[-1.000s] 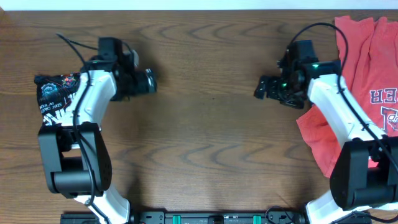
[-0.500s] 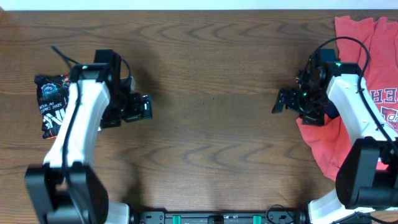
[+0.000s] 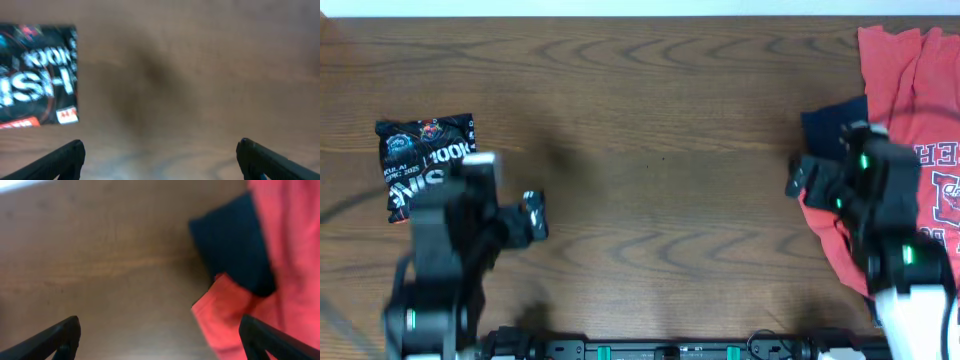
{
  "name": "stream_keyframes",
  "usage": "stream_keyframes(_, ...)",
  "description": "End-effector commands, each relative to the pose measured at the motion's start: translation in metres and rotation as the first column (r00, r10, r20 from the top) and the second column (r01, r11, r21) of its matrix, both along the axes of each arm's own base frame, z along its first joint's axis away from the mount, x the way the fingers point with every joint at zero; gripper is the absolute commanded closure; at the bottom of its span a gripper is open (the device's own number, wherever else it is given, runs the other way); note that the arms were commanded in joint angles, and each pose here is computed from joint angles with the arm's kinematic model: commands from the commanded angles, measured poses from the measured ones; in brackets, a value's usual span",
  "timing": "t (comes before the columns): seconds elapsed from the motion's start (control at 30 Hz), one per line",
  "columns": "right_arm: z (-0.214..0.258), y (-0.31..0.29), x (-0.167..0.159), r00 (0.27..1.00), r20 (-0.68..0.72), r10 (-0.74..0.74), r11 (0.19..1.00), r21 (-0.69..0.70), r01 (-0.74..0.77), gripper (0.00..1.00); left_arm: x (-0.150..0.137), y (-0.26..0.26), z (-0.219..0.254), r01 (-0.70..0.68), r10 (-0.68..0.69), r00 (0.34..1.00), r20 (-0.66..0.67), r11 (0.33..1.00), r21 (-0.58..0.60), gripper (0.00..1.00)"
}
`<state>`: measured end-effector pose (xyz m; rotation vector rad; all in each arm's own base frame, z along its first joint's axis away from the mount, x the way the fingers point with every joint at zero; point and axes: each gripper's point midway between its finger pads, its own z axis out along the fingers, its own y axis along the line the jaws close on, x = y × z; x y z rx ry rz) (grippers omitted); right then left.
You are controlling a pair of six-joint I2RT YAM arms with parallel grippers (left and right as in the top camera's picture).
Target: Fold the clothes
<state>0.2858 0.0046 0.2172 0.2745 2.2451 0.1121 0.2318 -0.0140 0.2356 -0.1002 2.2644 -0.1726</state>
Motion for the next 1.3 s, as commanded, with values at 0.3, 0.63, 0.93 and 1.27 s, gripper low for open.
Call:
stream_keyframes(0.3,0.0,-0.021,-0.051,0.995,0.056,-0.079,0.994,-0.077,0.083,0.01,-0.031,0.006,0.02,-0.03,0.025,0.987,0.158,0.999,0.03,0.02)
stream_keyframes(0.63,-0.025,-0.022,-0.071,0.994,-0.075,-0.08,0.993,-0.094,0.072,0.01,-0.031,0.006,0.02,-0.03,0.025,0.987,0.156,0.999,0.03,0.02)
stream_keyframes(0.93,-0.033,-0.023,-0.086,0.991,-0.111,-0.08,0.993,-0.1,0.069,0.01,-0.031,0.006,0.02,-0.03,0.025,0.987,0.156,0.999,0.03,0.02)
stream_keyframes(1.27,-0.03,-0.017,-0.068,0.967,0.251,0.033,0.988,-0.157,0.007,0.01,-0.031,0.006,0.02,-0.03,0.025,0.987,0.156,0.999,0.03,0.02)
